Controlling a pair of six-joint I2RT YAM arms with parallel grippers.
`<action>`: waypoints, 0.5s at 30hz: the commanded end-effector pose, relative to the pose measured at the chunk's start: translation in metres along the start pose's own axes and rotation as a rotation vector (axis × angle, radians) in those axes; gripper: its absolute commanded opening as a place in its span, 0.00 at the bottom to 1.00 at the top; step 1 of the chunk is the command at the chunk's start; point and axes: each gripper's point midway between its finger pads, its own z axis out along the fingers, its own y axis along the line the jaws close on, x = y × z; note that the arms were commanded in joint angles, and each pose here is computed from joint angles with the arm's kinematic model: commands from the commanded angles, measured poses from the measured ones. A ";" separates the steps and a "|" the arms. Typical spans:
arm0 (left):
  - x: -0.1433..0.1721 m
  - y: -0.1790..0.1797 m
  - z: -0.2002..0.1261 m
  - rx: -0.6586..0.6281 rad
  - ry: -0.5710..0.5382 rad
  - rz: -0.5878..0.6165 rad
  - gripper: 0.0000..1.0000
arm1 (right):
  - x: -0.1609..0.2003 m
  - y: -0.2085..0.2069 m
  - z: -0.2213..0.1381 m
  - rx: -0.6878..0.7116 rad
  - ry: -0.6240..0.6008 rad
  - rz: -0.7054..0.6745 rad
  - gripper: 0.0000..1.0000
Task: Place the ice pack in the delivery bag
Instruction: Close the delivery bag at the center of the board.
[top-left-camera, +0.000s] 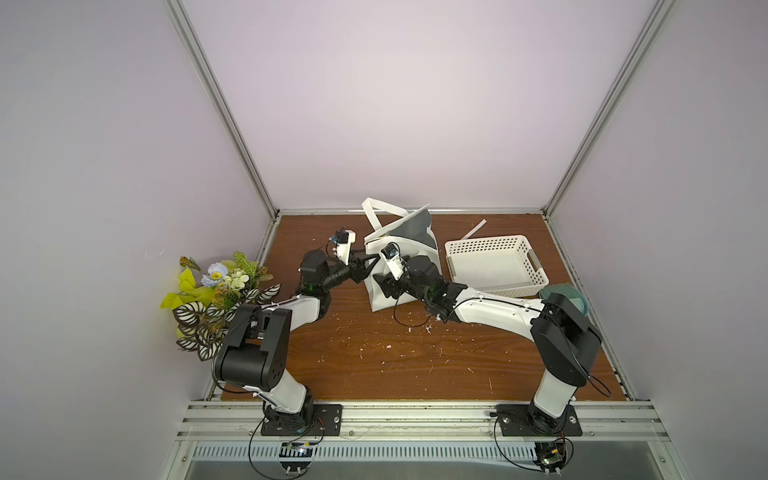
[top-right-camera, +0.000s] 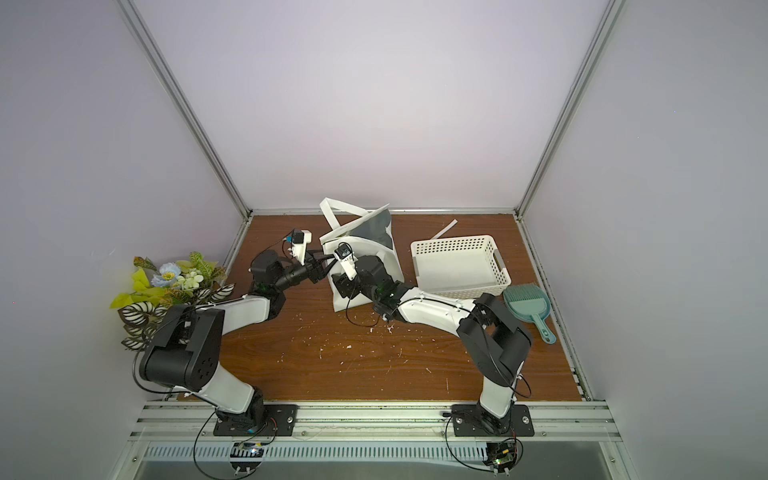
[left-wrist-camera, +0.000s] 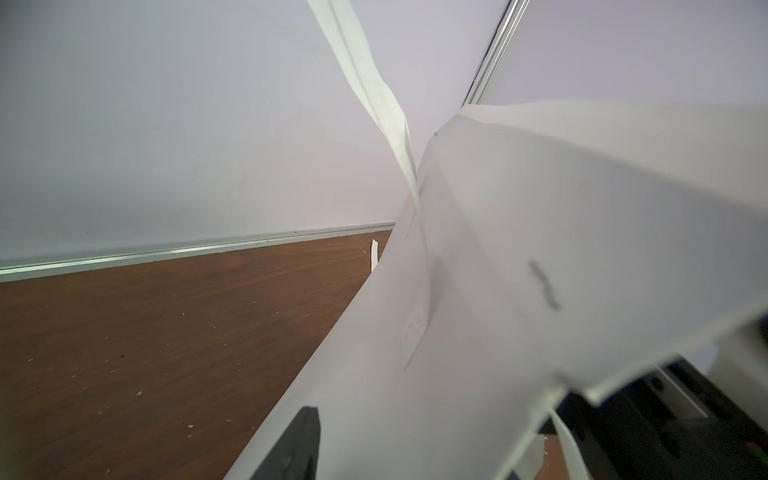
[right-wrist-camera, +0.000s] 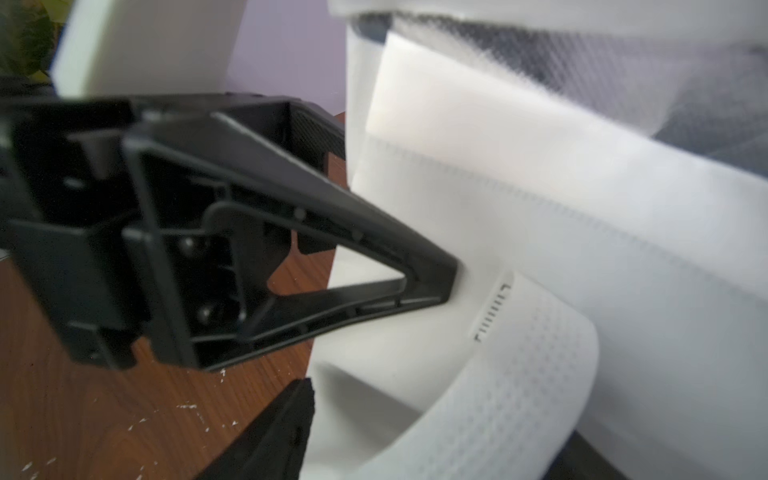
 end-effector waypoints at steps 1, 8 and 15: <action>0.015 -0.002 0.007 0.011 0.059 -0.019 0.44 | -0.006 -0.002 -0.011 0.000 -0.029 0.019 0.78; 0.027 -0.005 0.016 0.017 0.129 0.012 0.53 | 0.012 -0.015 -0.018 0.055 0.003 0.010 0.76; 0.025 -0.007 0.031 0.033 0.130 0.017 0.58 | 0.011 -0.010 -0.011 0.023 0.000 0.005 0.75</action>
